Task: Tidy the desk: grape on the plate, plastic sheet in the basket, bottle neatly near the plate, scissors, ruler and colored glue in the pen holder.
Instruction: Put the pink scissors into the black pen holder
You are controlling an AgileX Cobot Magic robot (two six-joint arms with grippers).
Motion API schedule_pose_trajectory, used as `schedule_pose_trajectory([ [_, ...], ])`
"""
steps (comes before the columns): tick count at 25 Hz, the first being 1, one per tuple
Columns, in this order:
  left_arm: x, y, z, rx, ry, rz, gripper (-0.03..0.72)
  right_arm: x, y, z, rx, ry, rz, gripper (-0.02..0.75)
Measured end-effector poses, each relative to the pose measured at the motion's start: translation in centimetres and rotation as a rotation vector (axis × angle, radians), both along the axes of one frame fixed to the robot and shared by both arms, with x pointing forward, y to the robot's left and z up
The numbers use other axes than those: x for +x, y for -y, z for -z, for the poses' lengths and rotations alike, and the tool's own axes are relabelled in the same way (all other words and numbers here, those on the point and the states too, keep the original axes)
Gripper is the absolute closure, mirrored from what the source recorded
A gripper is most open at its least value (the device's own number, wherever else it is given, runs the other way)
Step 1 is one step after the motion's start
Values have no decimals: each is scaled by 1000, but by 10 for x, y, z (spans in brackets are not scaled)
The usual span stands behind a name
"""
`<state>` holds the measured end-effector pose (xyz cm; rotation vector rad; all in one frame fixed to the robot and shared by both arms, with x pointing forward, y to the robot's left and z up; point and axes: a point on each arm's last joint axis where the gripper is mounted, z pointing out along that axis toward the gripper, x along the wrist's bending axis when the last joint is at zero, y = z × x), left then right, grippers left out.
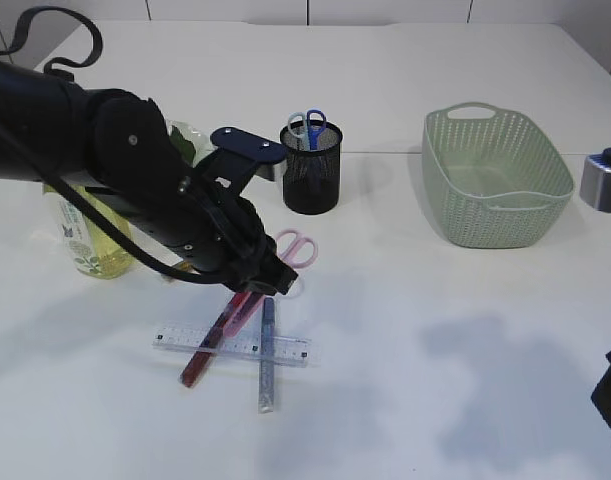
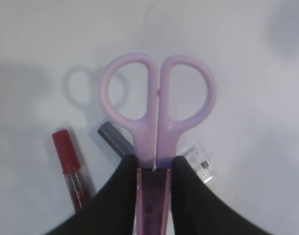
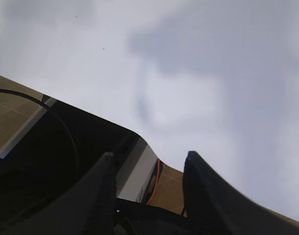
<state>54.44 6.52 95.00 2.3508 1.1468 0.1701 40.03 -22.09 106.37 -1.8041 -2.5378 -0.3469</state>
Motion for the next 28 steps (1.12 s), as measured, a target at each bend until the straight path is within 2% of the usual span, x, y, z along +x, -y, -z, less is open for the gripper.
schedule_pose_trajectory([
  [6,8,2,-5,-64,69,-50,545,0,0,0,0,0,0,374],
  [12,19,4,-13,-137,195,-101,545,0,0,0,0,0,0,374],
  [28,48,4,-51,-365,647,-260,546,0,0,0,0,0,0,374],
])
